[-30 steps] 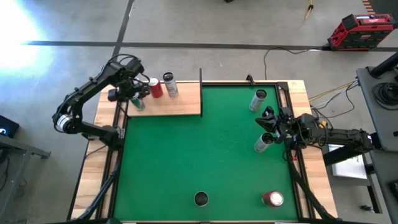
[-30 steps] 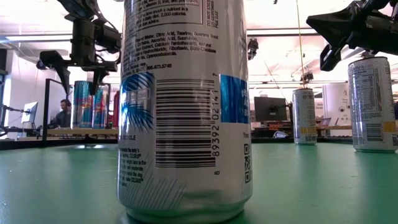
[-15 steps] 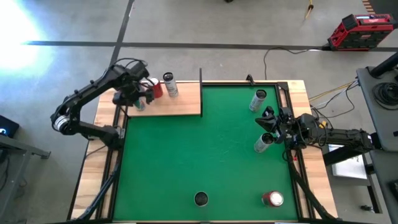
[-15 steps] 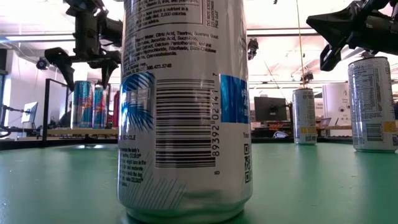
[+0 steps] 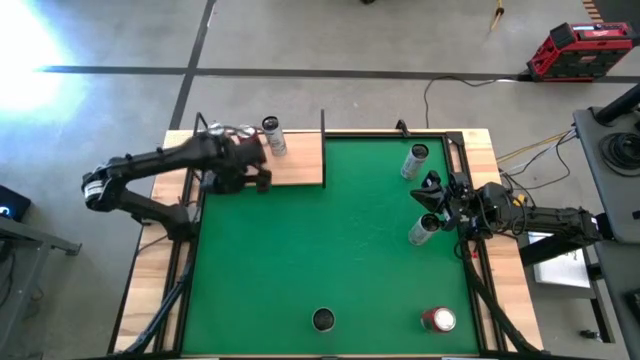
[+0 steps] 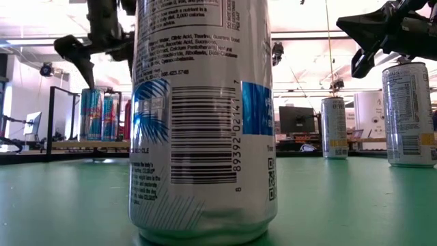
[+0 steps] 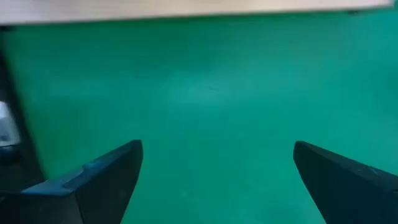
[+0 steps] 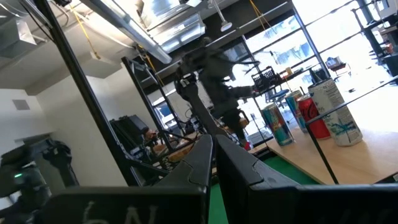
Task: Place canned beverage on shelf
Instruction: Move the white blue soda can to the top center of the table
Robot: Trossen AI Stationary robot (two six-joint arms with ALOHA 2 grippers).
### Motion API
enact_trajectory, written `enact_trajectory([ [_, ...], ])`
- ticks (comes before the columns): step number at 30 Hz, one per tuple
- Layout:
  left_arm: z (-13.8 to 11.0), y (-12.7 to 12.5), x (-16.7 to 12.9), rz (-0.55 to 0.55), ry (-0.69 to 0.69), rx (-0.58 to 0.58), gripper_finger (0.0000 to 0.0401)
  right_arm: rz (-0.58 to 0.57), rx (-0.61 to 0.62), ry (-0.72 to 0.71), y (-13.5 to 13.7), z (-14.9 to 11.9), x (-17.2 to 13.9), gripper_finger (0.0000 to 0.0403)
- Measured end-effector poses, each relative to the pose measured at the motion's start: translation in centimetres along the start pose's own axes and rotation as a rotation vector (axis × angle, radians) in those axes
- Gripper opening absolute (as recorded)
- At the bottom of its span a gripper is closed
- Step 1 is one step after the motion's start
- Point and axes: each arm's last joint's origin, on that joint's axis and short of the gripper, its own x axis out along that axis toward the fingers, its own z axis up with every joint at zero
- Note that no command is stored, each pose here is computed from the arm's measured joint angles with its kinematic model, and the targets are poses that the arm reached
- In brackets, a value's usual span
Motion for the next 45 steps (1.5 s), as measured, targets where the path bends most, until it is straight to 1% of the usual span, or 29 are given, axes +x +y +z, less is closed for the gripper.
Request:
enact_trajectory([
  [6,-4.8,-2.3,0.3,-0.066,-0.086,0.108,0.04,0.0,0.0,0.0,0.0,0.0,0.0,0.0013],
  [11,-8.3,-3.8,1.6,-0.088,-0.075,0.229,0.04,0.0,0.0,0.0,0.0,0.0,0.0,0.0013],
  [14,-9.7,-4.7,2.5,-0.101,-0.069,0.292,0.04,0.0,0.0,0.0,0.0,0.0,0.0,0.0013],
  [19,-11.9,-5.7,4.1,-0.092,-0.054,0.416,0.04,0.0,0.0,0.0,0.0,0.0,0.0,0.0013],
  [23,-13.4,-6.3,4.4,-0.098,-0.078,0.481,0.04,0.0,0.0,0.0,0.0,0.0,0.0,0.0013],
  [27,-15.1,-7.2,3.2,-0.134,-0.172,0.571,0.04,0.0,0.0,0.0,0.0,0.0,0.0,0.0013],
  [33,-18.2,-8.1,2.0,-0.163,-0.41,0.736,0.04,0.0,0.0,0.0,0.0,0.0,0.0,0.0013],
  [35,-19.5,-8.0,1.9,-0.16,-0.476,0.77,0.04,0.0,0.0,0.0,0.0,0.0,0.0,0.0013],
  [41,-23.9,-7.5,2.0,-0.215,-0.665,0.857,0.04,0.0,0.0,0.0,0.0,0.0,0.0,0.0013],
  [45,-26.5,-7.1,2.2,-0.238,-0.76,0.919,0.04,0.0,0.0,0.0,0.0,0.0,0.0,0.0013],
])
